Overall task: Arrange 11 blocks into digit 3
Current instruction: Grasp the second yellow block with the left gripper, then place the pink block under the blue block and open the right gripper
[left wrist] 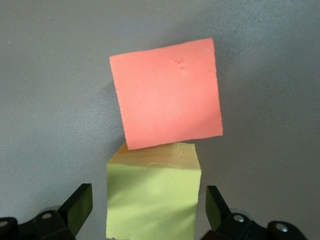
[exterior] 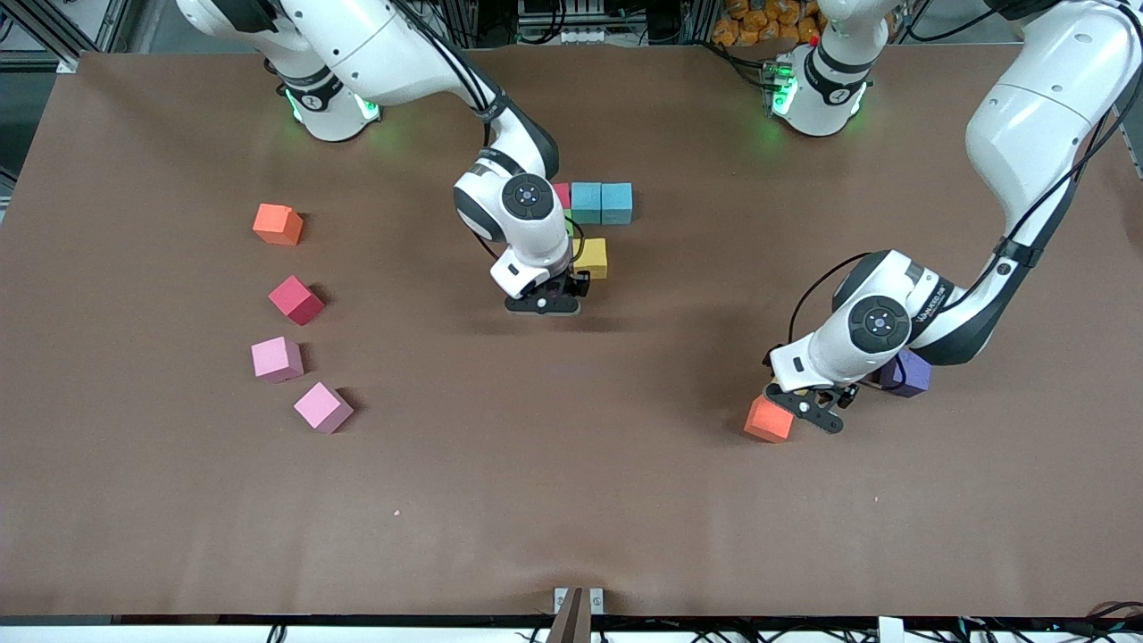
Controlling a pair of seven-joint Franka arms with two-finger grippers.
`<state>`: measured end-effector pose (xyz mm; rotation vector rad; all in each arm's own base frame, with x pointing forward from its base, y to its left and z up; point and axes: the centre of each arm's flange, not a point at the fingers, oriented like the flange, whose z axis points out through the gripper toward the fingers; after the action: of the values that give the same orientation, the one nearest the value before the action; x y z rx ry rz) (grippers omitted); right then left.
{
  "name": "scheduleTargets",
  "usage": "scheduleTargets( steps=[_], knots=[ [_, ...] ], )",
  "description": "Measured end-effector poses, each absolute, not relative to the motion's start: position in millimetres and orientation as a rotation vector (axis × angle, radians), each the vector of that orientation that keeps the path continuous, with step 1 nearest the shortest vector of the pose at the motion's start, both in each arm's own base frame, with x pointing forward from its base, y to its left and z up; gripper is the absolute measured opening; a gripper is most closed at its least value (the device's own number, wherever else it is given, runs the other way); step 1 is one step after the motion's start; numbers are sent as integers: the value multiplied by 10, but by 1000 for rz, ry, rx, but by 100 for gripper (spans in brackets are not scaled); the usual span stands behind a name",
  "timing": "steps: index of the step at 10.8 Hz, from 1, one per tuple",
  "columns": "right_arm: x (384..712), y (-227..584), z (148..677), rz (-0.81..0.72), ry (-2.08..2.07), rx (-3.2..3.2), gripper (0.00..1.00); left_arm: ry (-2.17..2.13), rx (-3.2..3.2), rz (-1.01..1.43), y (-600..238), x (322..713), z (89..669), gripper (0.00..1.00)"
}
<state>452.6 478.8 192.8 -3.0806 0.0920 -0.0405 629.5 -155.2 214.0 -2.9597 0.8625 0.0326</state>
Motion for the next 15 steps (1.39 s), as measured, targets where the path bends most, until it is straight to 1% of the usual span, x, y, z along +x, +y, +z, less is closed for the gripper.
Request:
scheduleTargets(
  steps=[1,2,5,6,7,8,9,11,12,14,15],
  knots=[
    [4525,4790,1928,-40,91,-3081,58,867,-2958,35,-1569,6289,2129,96],
    [4524,4791,1928,-40,89,-3081,58,874,-2952,41,-1590,6279,2100,96],
    [4516,4796,1928,-40,78,-3083,58,888,-2936,53,-1648,6259,2022,88],
    [4515,4797,1927,-40,77,-3083,58,887,-2936,50,-1648,6265,2026,79],
    [4515,4797,1927,-40,77,-3083,58,885,-2936,46,-1645,6277,2037,66],
    [4514,4797,1927,-40,77,-3083,59,884,-2936,44,-1639,6284,2043,64],
    [4505,4800,1918,-36,76,-3085,70,883,-2935,41,-1634,6292,2049,61],
    [4484,4814,1903,-31,71,-3086,94,882,-2932,36,-1609,6308,2060,61],
    [4489,4818,1919,-29,70,-3089,100,893,-2926,34,-1606,6311,2069,61],
    [4536,4832,2062,-25,75,-3103,100,927,-2910,36,-1611,6291,2091,61],
    [4599,4830,2246,-48,83,-3098,100,947,-2900,38,-1641,6252,2110,61]
  ],
)
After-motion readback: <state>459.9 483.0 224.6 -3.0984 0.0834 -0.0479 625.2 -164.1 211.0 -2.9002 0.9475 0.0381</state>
